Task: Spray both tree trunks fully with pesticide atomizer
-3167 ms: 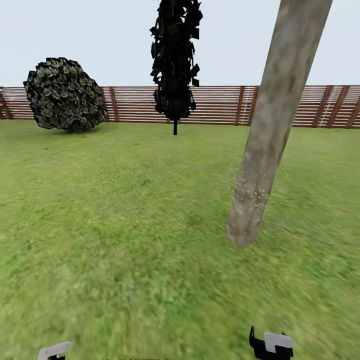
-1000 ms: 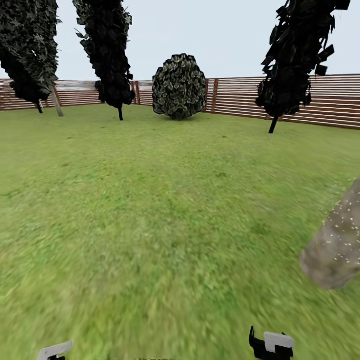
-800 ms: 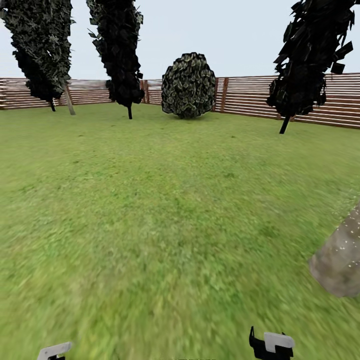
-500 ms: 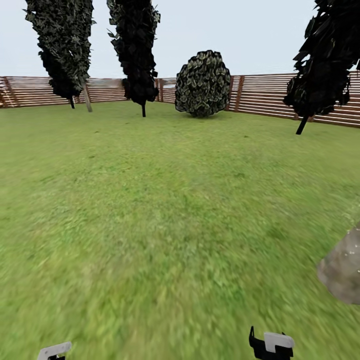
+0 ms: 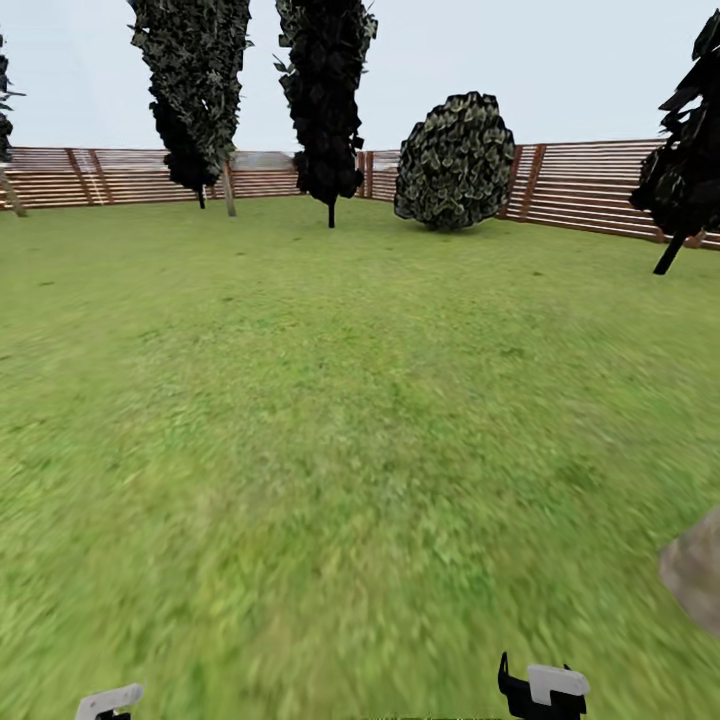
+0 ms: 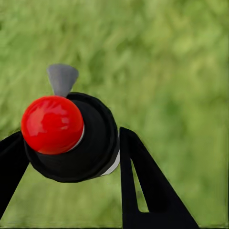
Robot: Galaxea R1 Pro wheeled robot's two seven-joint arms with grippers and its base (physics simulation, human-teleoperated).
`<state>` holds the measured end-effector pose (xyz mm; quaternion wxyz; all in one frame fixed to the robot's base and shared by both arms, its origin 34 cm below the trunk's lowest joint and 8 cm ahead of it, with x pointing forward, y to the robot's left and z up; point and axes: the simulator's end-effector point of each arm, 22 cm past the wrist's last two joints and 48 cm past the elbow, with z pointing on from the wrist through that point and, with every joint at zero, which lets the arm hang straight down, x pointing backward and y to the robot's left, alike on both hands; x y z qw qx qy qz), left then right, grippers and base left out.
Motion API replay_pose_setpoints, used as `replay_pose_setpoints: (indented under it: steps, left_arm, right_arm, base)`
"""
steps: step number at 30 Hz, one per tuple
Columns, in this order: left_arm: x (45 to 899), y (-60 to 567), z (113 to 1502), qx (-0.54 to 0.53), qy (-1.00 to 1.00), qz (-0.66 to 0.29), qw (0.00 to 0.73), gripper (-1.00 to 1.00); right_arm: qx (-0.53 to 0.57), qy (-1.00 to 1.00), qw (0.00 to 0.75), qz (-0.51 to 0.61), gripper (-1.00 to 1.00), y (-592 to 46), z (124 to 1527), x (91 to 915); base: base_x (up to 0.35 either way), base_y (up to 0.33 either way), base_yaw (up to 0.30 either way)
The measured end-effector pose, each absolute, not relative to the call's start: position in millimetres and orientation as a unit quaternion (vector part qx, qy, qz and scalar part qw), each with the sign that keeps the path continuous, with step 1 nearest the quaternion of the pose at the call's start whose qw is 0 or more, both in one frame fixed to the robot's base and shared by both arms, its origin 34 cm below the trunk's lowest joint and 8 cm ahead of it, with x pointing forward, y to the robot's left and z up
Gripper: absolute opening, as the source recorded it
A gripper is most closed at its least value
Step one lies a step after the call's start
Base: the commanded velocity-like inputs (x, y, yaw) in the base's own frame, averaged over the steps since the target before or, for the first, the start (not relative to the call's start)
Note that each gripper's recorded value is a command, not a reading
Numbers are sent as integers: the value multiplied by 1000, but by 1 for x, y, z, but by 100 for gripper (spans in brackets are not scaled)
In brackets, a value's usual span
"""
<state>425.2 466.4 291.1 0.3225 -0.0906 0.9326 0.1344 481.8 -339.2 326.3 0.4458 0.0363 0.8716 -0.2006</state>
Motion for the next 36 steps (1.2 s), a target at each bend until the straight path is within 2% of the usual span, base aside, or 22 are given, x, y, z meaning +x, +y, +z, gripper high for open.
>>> replay_pose_setpoints:
  steps: [6,36]
  left_arm:
    - [423,466,289,-90,934,134,320,-100]
    - [415,467,282,-90,937,136,308,-100]
  right_arm:
    - [36,873,444,-201,100,-339,324,480]
    - [33,878,432,-201,100,-339,315,473]
  base:
    - [-90,-147,271]
    - [-1,-1,271]
